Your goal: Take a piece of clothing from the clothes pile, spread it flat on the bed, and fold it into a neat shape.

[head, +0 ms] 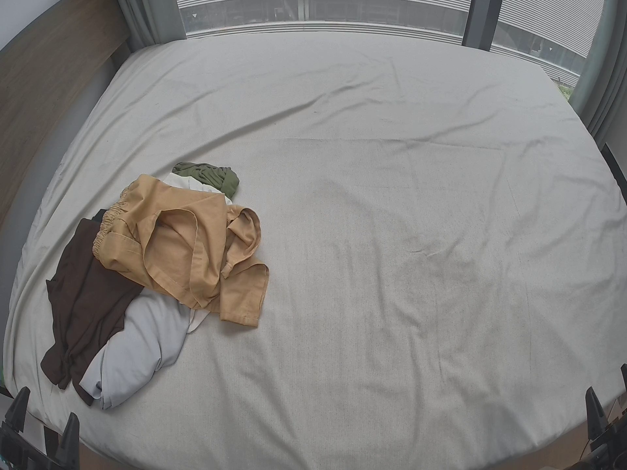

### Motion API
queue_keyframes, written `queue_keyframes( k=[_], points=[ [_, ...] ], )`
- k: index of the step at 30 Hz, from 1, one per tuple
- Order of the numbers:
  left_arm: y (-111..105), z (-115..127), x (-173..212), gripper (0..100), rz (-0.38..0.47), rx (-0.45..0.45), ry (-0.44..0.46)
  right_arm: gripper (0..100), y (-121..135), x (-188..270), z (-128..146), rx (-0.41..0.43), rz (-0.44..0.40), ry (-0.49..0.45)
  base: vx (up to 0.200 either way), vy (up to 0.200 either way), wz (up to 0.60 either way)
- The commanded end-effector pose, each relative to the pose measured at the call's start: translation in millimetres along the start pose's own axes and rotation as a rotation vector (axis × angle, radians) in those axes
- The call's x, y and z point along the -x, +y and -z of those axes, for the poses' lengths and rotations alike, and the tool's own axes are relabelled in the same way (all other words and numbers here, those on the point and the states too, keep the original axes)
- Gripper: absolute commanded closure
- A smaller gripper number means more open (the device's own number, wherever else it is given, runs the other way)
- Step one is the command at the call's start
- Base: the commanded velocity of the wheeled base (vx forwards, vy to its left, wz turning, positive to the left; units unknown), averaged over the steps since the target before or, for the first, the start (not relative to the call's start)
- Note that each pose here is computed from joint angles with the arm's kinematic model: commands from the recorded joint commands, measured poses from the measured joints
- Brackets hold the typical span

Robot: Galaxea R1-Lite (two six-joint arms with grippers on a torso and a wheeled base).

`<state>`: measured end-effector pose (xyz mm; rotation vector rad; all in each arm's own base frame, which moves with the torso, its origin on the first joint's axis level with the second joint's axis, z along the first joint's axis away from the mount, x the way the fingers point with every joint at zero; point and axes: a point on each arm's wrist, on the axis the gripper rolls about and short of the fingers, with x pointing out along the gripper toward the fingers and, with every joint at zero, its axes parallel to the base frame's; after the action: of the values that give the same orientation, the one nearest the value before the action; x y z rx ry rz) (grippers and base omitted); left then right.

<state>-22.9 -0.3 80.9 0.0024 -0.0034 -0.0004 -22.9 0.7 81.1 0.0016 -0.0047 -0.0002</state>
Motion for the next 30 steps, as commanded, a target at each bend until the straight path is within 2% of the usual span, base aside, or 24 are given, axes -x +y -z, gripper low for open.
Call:
queue_keyframes(
  k=[1,3,4,5,8,9,11,13,18,20,25,28,29,30],
  points=[
    [0,5,0,0,-0.002,0.002,0.0,0,0,-1,4,0.0,0.0,-0.008,0.0,0.0,0.0],
    [0,5,0,0,-0.005,0.01,0.0,0,0,2,-12,0.018,0.004,-0.169,0.0,0.0,0.0],
    [0,5,0,0,-0.005,0.012,0.0,0,0,2,-17,0.028,0.004,-0.212,0.0,0.0,0.0],
    [0,5,0,0,-0.005,0.012,0.0,0,0,2,-17,0.028,0.004,-0.212,0.0,0.0,0.0],
    [0,5,0,0,-0.003,0.012,0.0,0,1,1,-12,0.03,-0.02,-0.164,0.0,0.0,0.0],
    [0,5,0,0,-0.003,0.013,0.0,0,1,1,-7,0.024,-0.068,-0.114,0.0,0.0,0.0],
    [0,5,0,0,-0.003,0.013,0.0,0,2,-1,-7,0.015,-0.1,-0.083,0.0,0.0,0.0],
    [0,5,0,0,-0.003,0.013,0.0,0,2,-6,-15,0.015,-0.133,-0.045,0.0,0.0,0.0],
    [0,5,0,0,-0.002,0.015,0.0,0,3,-24,-53,0.018,-0.166,-0.056,0.0,0.0,0.0],
    [0,5,0,0,-0.002,0.015,0.0,0,3,-32,-59,0.019,-0.173,-0.041,0.0,0.0,0.0],
    [0,5,0,0,-0.003,0.016,0.0,0,7,-61,-65,-0.008,-0.279,0.072,0.0,0.0,0.0],
    [0,5,0,0,-0.003,0.016,0.0,0,7,-61,-65,-0.008,-0.279,0.072,0.0,0.0,0.0],
    [0,5,0,0,-0.003,0.024,0.0,0,13,-93,-78,-0.059,-0.322,0.12,0.0,0.0,0.0],
    [0,5,0,0,-0.003,0.024,0.0,0,13,-97,-80,-0.059,-0.323,0.119,0.0,0.0,0.0]
  ],
)
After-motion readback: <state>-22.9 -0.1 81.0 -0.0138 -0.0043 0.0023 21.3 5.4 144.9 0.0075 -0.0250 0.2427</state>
